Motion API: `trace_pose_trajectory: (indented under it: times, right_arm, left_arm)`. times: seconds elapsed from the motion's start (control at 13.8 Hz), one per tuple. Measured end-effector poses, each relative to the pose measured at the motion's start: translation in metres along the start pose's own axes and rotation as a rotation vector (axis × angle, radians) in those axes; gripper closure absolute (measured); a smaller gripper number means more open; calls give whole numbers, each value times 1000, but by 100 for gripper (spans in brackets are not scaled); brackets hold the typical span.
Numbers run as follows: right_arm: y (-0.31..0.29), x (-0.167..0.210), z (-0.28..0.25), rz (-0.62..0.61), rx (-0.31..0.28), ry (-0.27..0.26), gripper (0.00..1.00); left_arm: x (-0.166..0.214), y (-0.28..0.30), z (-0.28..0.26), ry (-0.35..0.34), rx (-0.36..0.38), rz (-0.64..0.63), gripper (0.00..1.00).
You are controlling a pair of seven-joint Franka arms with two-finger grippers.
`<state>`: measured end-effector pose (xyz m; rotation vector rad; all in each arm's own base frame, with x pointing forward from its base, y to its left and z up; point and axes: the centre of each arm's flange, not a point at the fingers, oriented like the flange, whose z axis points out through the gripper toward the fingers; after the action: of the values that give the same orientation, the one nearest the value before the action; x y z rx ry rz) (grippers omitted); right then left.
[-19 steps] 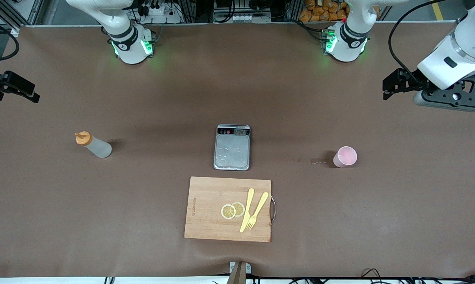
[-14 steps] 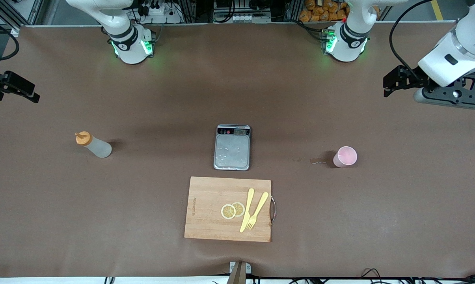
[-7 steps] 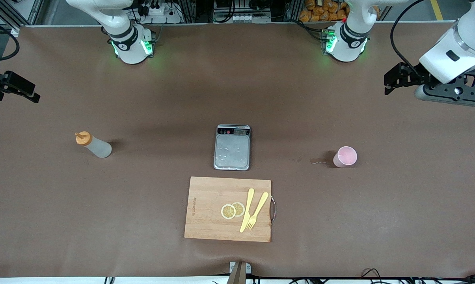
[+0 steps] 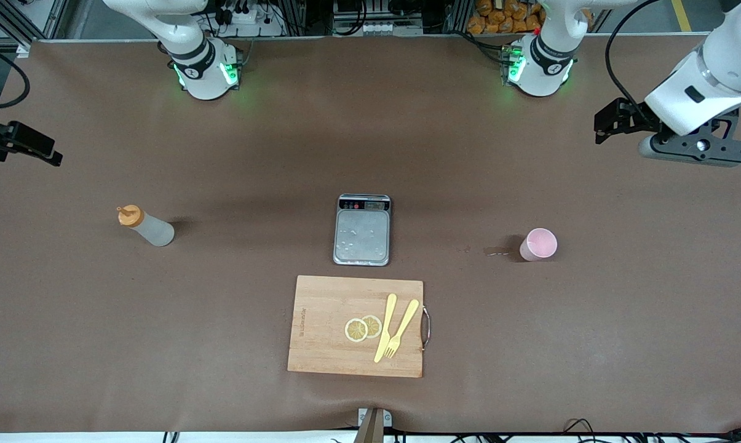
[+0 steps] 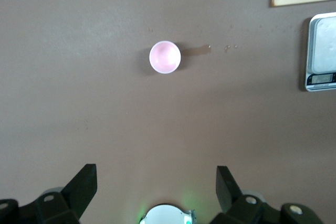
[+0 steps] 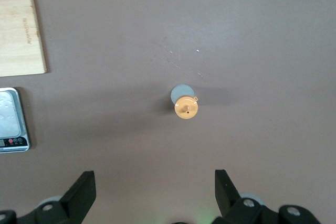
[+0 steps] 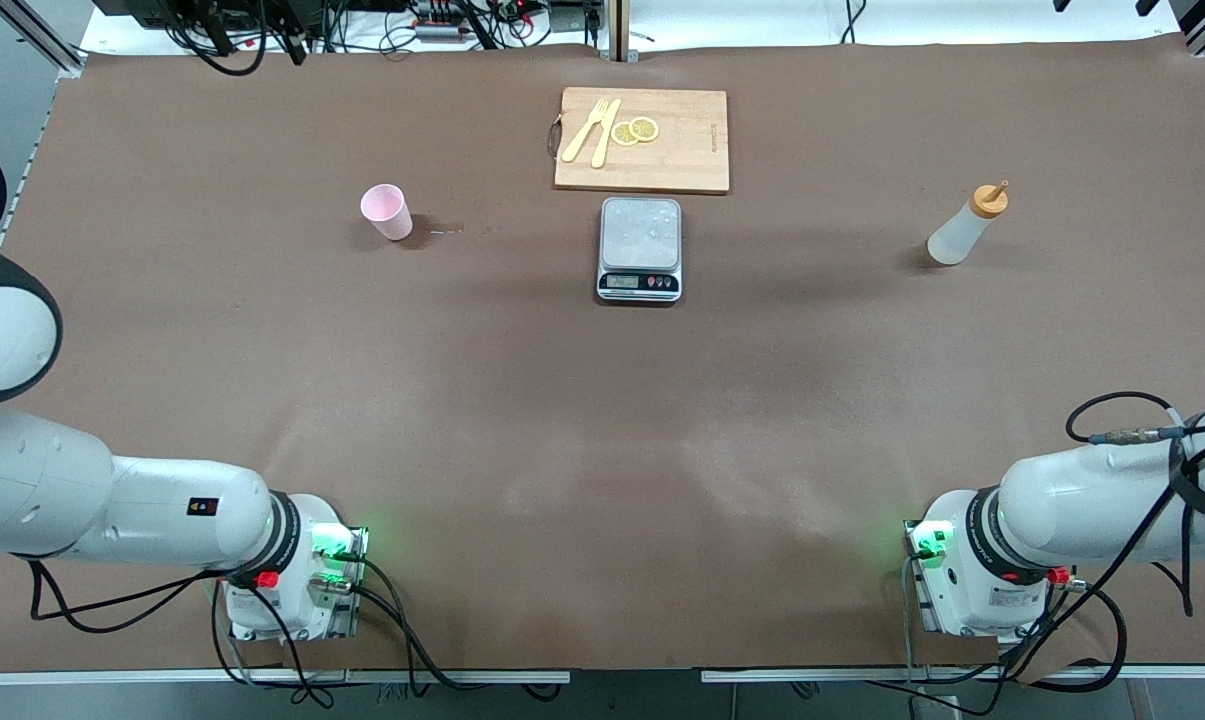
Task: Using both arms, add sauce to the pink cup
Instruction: 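Move the left gripper down toward the pink cup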
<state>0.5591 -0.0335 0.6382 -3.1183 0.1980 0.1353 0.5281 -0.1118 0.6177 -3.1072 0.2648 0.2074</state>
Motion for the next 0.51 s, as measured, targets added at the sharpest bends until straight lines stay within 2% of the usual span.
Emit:
trace_pose_trajectory:
  times: [0.22, 0.51]
  right_arm:
    - [19, 10, 17, 34, 1, -35, 0]
    - [51, 14, 36, 91, 5, -80, 0]
  left_arm:
    - [5, -7, 33, -48, 0, -13, 0]
    - [26, -16, 96, -8, -6, -29, 0]
